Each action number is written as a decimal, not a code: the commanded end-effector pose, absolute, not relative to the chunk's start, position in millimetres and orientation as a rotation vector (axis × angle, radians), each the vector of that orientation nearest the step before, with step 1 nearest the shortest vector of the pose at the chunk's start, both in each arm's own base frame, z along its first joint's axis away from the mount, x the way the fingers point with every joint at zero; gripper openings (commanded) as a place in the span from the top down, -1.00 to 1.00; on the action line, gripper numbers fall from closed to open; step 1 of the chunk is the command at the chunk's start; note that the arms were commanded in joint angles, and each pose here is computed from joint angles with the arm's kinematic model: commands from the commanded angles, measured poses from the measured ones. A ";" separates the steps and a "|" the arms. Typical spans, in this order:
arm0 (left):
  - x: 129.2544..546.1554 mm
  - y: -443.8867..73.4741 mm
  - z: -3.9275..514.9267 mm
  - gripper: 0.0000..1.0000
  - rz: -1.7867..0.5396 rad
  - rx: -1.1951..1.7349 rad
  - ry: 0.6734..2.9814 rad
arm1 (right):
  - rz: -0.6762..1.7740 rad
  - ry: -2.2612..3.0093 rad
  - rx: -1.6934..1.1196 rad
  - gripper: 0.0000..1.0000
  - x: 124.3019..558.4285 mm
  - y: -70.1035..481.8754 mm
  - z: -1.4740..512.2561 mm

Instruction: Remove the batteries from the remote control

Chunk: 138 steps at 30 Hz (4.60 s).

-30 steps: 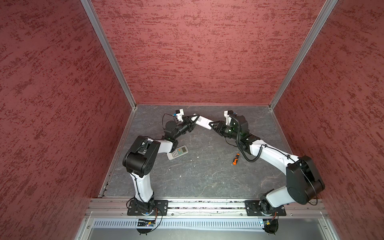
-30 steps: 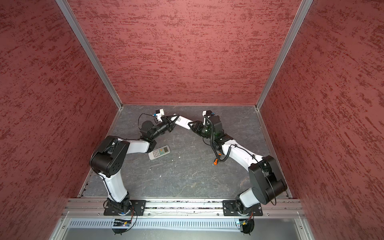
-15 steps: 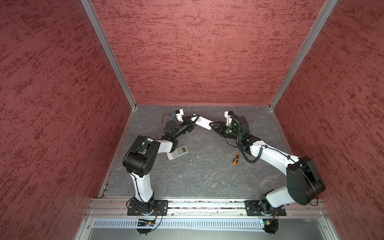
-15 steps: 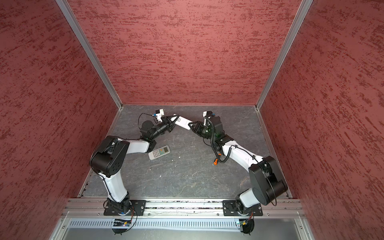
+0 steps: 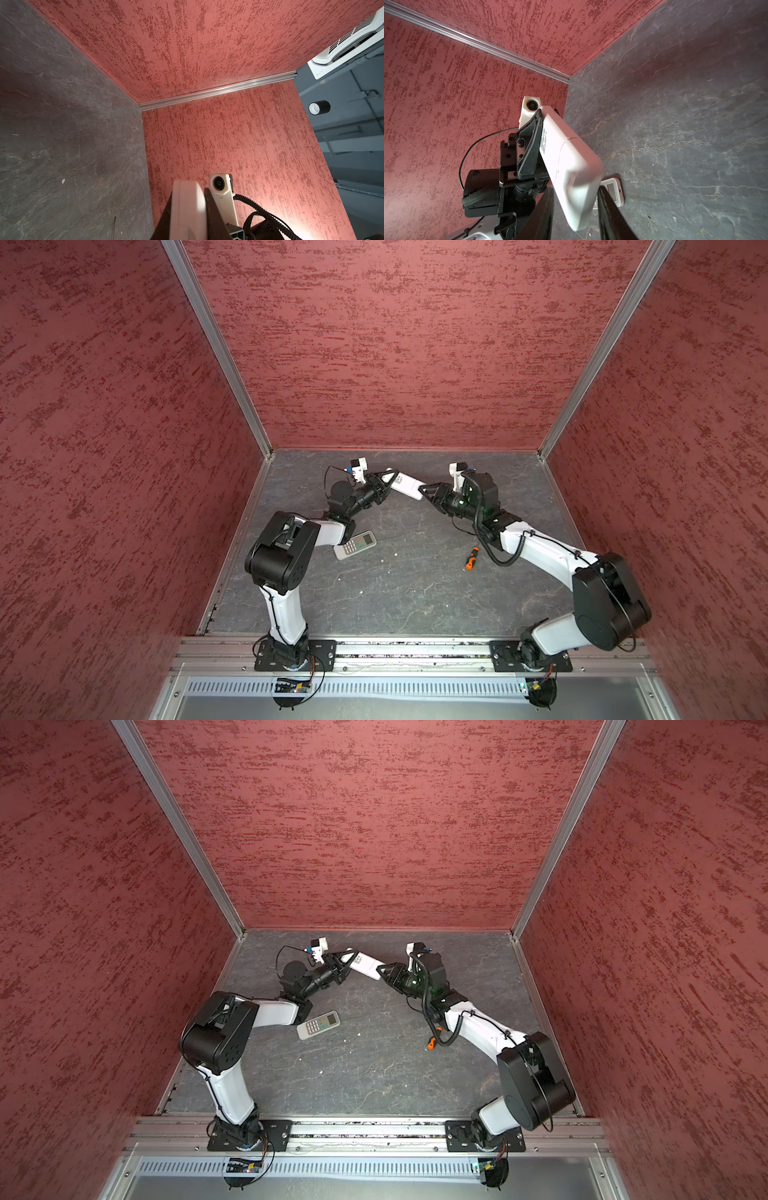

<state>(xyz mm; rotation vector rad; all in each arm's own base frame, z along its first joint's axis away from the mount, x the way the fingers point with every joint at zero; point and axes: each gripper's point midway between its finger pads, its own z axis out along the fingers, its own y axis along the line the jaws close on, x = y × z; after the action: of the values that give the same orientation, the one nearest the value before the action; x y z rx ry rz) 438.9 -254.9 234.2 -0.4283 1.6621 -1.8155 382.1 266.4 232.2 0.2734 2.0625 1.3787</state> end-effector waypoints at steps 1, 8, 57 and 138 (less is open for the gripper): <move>441.0 -252.2 243.8 1.00 -1.793 -0.378 1.642 | 1.425 1.990 0.255 0.27 380.1 264.6 254.3; 441.1 -252.4 244.5 1.00 -1.795 -0.376 1.641 | 1.421 1.994 0.255 0.27 379.2 264.1 253.0; 442.4 -257.8 236.8 1.00 -1.796 -0.374 1.655 | 1.470 1.971 0.238 0.45 376.7 267.4 258.0; 433.4 -265.6 249.1 1.00 -1.750 -0.237 1.639 | 1.530 1.983 0.313 0.54 370.8 266.4 247.8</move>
<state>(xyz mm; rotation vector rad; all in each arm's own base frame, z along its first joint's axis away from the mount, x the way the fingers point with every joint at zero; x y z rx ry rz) 436.3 -259.7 239.1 -0.2980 1.6504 -1.7512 373.7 266.6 227.0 0.3298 2.0387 1.4936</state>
